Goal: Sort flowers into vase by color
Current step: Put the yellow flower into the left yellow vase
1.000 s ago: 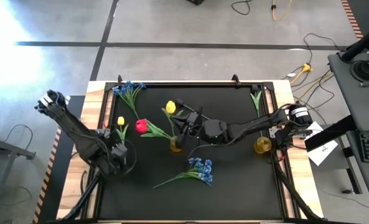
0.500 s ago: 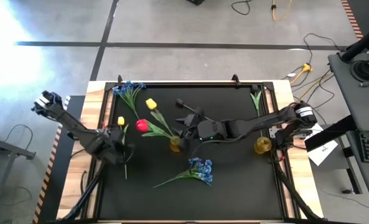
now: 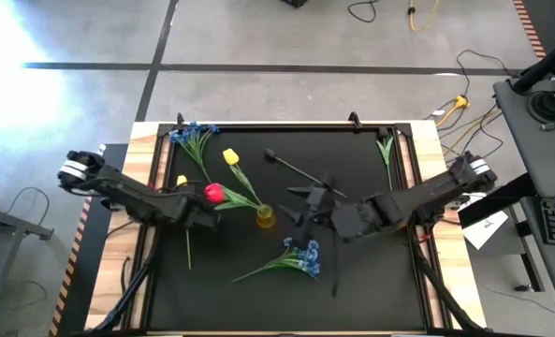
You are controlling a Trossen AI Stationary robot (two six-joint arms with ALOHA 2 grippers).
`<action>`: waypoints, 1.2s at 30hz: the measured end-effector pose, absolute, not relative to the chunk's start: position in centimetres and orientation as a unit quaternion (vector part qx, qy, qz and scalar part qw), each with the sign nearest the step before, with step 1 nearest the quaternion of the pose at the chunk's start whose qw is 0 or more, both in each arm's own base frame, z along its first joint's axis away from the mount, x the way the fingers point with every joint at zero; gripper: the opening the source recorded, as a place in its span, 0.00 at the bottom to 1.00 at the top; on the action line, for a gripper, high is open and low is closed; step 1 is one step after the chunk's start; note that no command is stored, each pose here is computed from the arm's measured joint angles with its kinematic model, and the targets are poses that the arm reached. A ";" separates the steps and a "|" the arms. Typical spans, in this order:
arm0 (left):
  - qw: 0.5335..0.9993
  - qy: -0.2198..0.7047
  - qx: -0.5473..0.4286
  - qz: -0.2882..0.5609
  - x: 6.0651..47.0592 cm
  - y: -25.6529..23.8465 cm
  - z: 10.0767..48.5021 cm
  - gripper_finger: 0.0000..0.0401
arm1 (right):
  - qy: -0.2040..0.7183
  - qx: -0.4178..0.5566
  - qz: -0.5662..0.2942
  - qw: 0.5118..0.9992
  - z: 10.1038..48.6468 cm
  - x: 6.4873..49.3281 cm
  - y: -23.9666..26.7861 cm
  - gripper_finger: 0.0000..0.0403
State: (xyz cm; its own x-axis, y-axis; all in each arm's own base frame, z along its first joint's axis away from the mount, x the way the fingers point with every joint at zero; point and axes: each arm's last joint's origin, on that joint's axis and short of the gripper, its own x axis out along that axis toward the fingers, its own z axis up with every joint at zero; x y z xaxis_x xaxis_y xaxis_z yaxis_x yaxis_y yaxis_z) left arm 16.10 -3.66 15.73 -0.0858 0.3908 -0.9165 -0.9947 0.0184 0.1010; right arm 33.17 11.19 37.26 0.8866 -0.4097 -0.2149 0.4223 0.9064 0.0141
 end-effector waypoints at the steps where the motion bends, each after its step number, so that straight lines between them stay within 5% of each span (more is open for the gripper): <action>1: 0.567 0.412 -0.353 0.620 16.3 -3.3 15.4 0.45 | 0.104 0.029 -0.221 0.969 37.4 32.6 11.7 0.54; 19: 0.388 0.438 -0.320 0.745 17.2 0.1 9.8 0.38 | 0.099 0.054 -0.297 0.948 35.7 26.8 17.9 0.54; 24: 0.390 0.435 -0.323 0.744 17.5 0.1 9.6 0.33 | 0.109 0.054 -0.304 0.945 35.3 26.4 17.7 0.54; 31: 0.432 0.437 -0.332 0.715 18.1 -1.0 11.5 0.04 | 0.109 0.049 -0.305 0.945 35.8 26.2 17.4 0.54; 36: 0.480 0.414 -0.376 0.676 17.3 -3.4 13.2 0.01 | 0.104 0.051 -0.302 0.946 36.7 26.1 17.3 0.54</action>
